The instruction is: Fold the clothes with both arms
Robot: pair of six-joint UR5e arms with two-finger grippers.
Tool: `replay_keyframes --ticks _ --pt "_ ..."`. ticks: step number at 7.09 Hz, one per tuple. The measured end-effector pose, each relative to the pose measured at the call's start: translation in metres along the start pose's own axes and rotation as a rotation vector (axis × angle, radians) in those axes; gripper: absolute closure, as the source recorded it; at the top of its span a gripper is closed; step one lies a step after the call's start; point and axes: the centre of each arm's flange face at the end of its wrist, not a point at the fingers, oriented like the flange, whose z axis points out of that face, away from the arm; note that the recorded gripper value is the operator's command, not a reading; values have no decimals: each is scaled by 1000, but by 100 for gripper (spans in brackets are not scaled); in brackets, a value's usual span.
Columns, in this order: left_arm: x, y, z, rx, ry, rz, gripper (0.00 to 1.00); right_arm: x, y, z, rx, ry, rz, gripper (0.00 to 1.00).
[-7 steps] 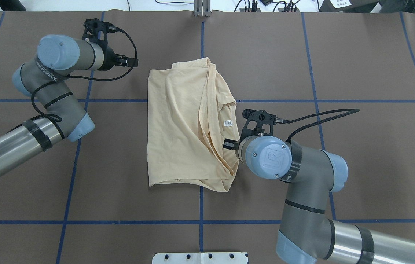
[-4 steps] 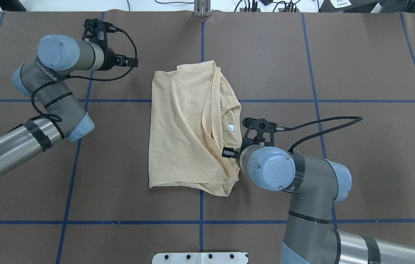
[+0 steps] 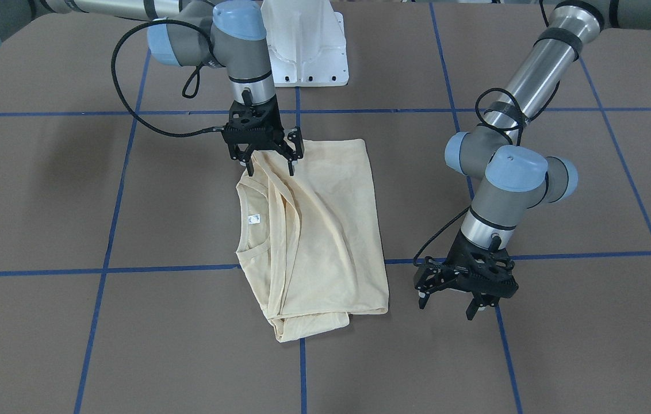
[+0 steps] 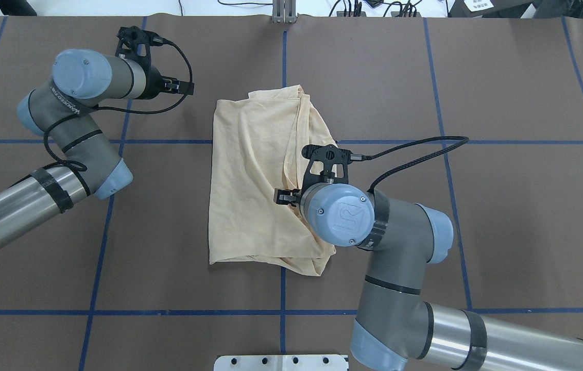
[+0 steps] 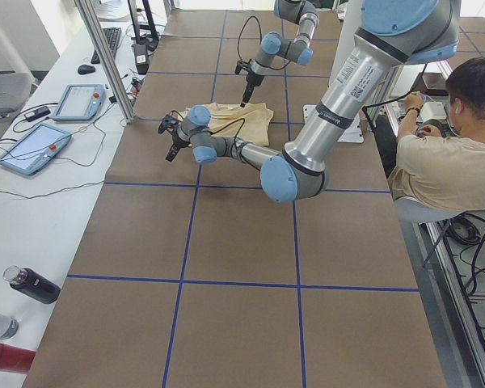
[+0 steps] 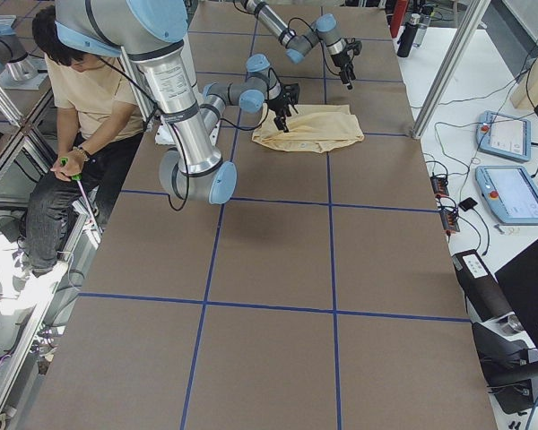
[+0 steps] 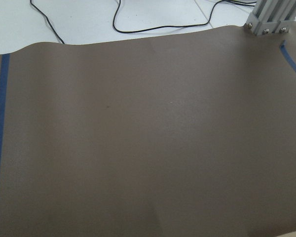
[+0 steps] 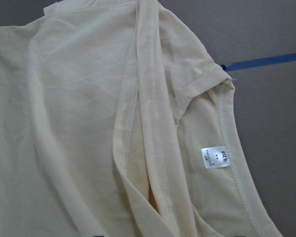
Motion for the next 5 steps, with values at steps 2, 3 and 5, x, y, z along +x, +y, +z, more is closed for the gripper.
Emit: replay_keyframes --ticks 2,3,5 --pt "0 0 0 1 0 0 0 -12 -10 11 7 -22 -13 46" --pt "-1 0 -1 2 1 0 0 -11 -18 18 6 -35 -34 47" --pt "-4 4 -8 6 6 1 0 -13 -29 42 -1 -83 -47 53"
